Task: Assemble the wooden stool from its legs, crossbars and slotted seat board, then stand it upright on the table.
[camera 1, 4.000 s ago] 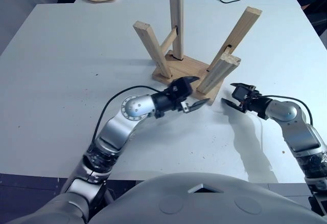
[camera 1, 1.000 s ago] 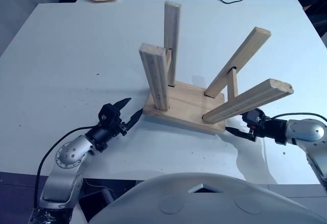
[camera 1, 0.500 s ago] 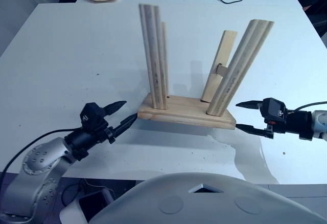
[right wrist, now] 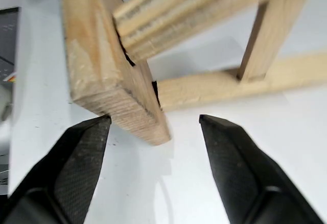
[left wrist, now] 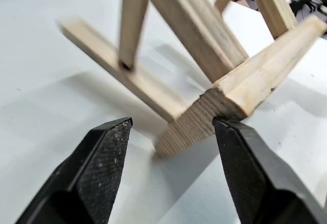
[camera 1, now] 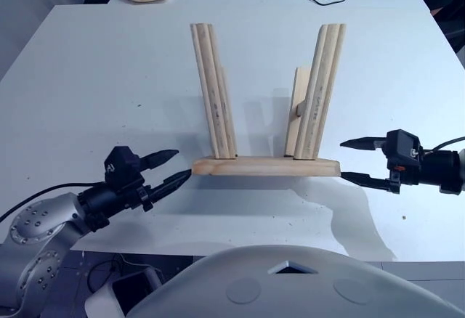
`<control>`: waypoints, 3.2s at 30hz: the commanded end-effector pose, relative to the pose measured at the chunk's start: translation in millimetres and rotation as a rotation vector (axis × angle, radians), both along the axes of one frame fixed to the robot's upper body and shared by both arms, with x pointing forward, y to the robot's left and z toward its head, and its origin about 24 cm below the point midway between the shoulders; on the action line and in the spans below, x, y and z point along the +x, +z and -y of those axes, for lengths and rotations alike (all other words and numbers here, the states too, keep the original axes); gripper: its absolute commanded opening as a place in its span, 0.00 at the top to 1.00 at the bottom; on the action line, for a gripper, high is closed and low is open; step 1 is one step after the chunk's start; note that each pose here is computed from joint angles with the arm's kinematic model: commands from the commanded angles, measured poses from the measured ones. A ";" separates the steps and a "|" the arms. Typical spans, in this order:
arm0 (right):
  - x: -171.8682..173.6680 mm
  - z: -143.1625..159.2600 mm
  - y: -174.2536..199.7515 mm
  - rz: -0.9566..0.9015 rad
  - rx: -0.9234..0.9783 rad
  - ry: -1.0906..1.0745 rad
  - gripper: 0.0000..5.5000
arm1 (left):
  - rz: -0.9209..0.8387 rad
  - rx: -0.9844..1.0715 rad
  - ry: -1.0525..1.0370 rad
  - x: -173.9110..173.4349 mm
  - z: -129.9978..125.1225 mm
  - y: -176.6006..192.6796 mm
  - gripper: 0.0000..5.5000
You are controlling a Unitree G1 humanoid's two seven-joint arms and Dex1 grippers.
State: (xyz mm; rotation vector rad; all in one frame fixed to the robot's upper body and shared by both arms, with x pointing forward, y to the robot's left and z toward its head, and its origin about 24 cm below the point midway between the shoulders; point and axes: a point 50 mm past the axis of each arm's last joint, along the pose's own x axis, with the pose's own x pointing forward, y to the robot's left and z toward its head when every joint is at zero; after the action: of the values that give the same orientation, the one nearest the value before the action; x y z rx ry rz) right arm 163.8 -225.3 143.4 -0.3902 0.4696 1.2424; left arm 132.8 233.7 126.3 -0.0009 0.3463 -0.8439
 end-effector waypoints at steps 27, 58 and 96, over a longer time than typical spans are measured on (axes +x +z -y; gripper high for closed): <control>-1.8 13.5 -79.9 -0.151 -0.085 0.096 0.42 | 0.017 0.277 -0.182 0.0 -20.6 -92.0 0.46; -2.1 -16.8 -112.5 -0.180 0.015 0.139 0.74 | 0.105 0.102 -0.359 11.6 18.7 -115.8 0.72; 15.3 -61.9 41.3 -0.624 1.132 -0.072 0.74 | -0.107 -0.882 -0.282 -5.6 61.9 57.8 0.73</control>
State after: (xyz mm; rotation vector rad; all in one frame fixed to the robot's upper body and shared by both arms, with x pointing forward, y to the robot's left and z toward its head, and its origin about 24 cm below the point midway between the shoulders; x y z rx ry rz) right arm 175.6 -191.4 155.9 0.9810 0.3811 1.2510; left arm 144.2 215.1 161.8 -0.8328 -0.0037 -0.9436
